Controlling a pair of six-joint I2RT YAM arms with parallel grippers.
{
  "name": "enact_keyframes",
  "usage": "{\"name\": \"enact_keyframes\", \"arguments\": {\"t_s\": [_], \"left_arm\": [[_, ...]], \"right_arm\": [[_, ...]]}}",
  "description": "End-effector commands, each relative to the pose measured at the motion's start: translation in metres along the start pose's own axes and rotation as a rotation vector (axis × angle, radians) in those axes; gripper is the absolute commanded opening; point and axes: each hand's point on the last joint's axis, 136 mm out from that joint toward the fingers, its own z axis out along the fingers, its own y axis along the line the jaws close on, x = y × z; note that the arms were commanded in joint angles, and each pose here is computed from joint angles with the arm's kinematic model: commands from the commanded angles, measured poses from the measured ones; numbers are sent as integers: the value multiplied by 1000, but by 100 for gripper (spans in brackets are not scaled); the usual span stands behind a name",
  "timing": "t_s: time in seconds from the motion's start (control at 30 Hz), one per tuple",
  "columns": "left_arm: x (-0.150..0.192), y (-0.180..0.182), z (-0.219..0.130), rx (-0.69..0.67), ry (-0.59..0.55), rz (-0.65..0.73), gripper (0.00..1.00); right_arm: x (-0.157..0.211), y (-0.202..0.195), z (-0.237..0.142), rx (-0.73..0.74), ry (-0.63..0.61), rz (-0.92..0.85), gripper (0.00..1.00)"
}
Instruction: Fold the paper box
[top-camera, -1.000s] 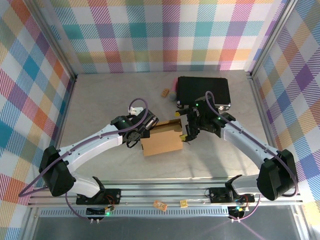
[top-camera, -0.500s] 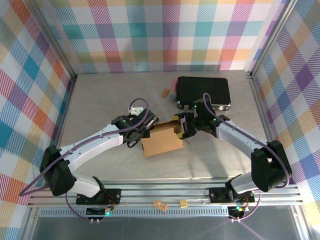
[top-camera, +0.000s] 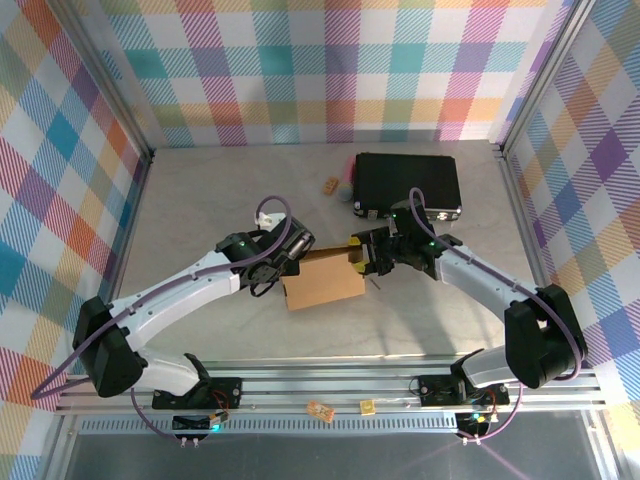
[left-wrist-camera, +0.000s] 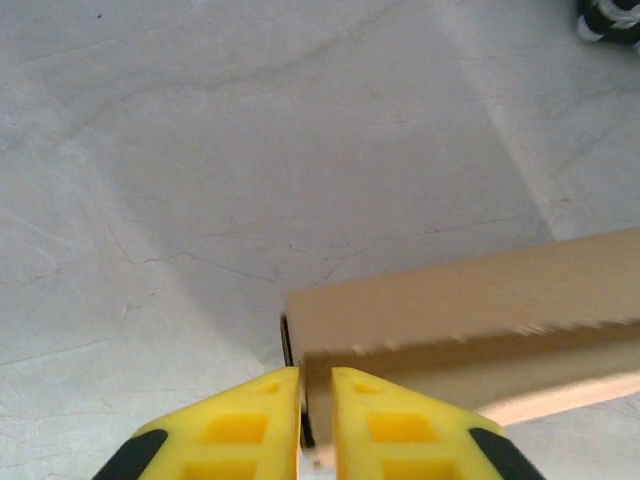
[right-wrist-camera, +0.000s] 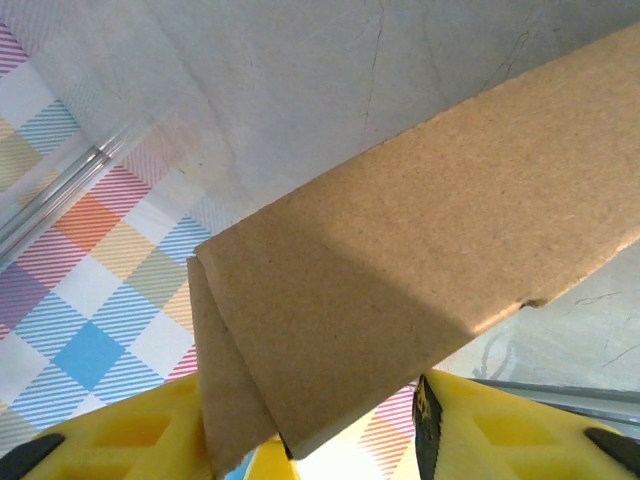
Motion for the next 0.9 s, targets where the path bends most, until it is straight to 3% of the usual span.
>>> {"name": "enact_keyframes", "arguments": {"t_s": [0.0, 0.23, 0.33, 0.4, 0.53, 0.63, 0.7, 0.87], "left_arm": [[-3, -11, -13, 74, -25, -4, 21], [0, -10, -18, 102, -14, -21, 30], [-1, -1, -26, 79, -16, -86, 44], [-1, 10, -33, 44, 11, -215, 55], [8, 23, -41, 54, 143, -565, 61], [8, 20, -45, 117, 182, -799, 68], [6, 8, -43, 190, 197, -918, 82], [14, -16, -23, 304, 284, -1186, 84]], "right_arm": [[-10, -17, 1, 45, -31, 9, 46], [-11, -22, 1, 58, -35, 6, 42], [-11, -22, -2, 55, -39, 0, 40], [-11, -22, -4, 54, -44, -8, 39], [-11, -24, -5, 58, -47, -11, 38], [-11, -25, -4, 58, -45, -14, 38], [-11, -24, -5, 55, -46, -18, 37], [-11, -24, -5, 56, -44, -21, 37]]}}
